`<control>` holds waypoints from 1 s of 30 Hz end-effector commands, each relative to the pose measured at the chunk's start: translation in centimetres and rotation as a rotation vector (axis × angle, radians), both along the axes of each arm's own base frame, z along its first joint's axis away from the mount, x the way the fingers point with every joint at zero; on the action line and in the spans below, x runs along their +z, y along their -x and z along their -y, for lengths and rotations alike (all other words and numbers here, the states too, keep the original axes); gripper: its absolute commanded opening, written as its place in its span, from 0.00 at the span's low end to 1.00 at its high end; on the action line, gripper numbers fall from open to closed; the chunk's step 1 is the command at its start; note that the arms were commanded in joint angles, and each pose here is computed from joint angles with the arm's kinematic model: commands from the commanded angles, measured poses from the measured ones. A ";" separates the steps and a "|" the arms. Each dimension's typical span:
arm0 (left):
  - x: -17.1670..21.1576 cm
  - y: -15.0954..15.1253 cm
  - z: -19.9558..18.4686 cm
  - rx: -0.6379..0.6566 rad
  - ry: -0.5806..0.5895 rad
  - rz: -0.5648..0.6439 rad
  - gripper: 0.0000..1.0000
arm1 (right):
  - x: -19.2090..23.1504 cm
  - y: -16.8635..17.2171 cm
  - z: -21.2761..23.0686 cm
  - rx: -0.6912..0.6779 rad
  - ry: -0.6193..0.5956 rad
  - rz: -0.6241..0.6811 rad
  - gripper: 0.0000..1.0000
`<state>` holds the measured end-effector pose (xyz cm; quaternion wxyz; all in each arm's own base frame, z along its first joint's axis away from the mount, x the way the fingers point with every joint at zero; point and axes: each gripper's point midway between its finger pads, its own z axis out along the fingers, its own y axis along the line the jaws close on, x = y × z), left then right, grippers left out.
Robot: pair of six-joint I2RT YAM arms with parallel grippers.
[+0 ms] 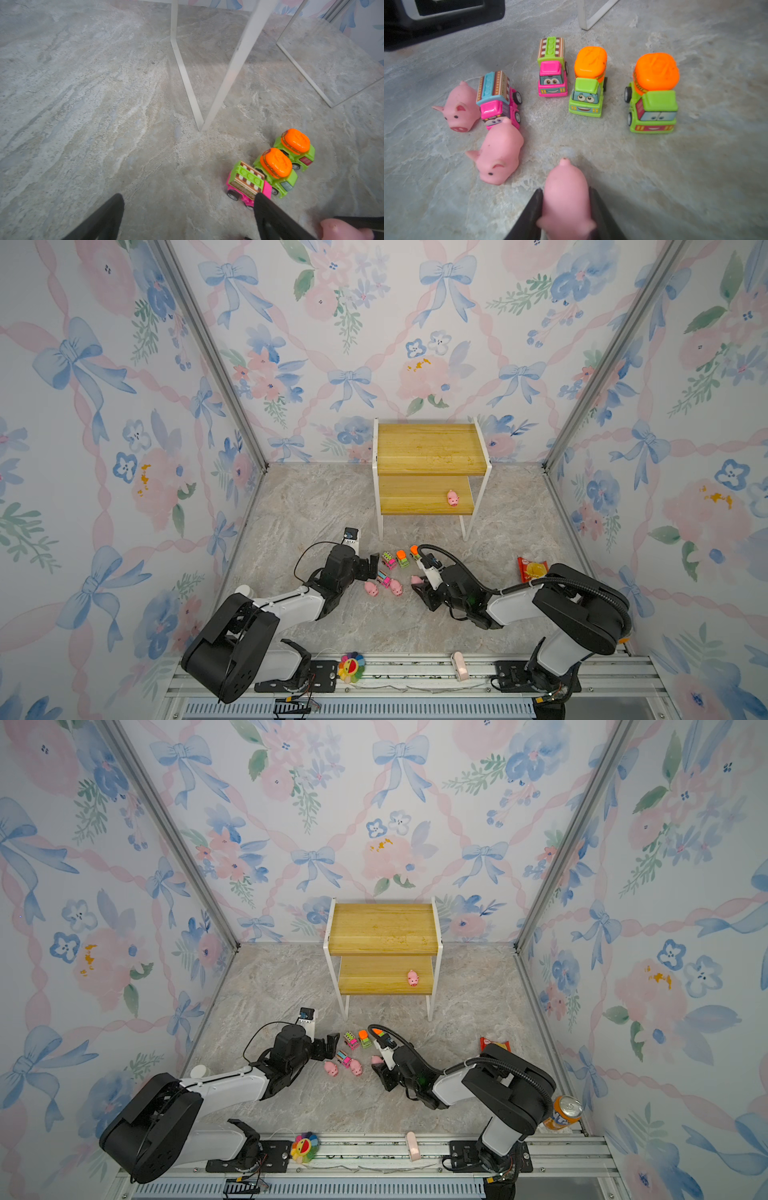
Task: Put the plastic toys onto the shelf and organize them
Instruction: 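Move the right gripper to the next pink pig and grasp it, then lift the second pink pig with the right gripper toward the lower shelf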
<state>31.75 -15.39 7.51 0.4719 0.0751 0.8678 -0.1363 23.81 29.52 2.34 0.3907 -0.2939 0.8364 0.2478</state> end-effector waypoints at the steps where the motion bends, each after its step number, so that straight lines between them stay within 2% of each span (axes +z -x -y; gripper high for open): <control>1: 0.1 0.1 -0.1 0.012 0.018 -0.003 0.98 | -2.6 1.5 1.1 0.005 0.084 -0.081 0.36; 13: 0.0 0.0 0.0 0.011 0.017 -0.007 0.98 | -1.6 1.2 0.9 -0.002 0.085 -0.079 0.29; 21: -0.1 -0.1 0.3 0.003 0.019 -0.015 0.98 | -0.9 1.1 1.1 -0.007 0.091 -0.072 0.29; 30: -0.2 -0.2 0.4 -0.002 0.022 -0.020 0.98 | 3.5 0.0 0.5 -0.019 0.066 -0.012 0.29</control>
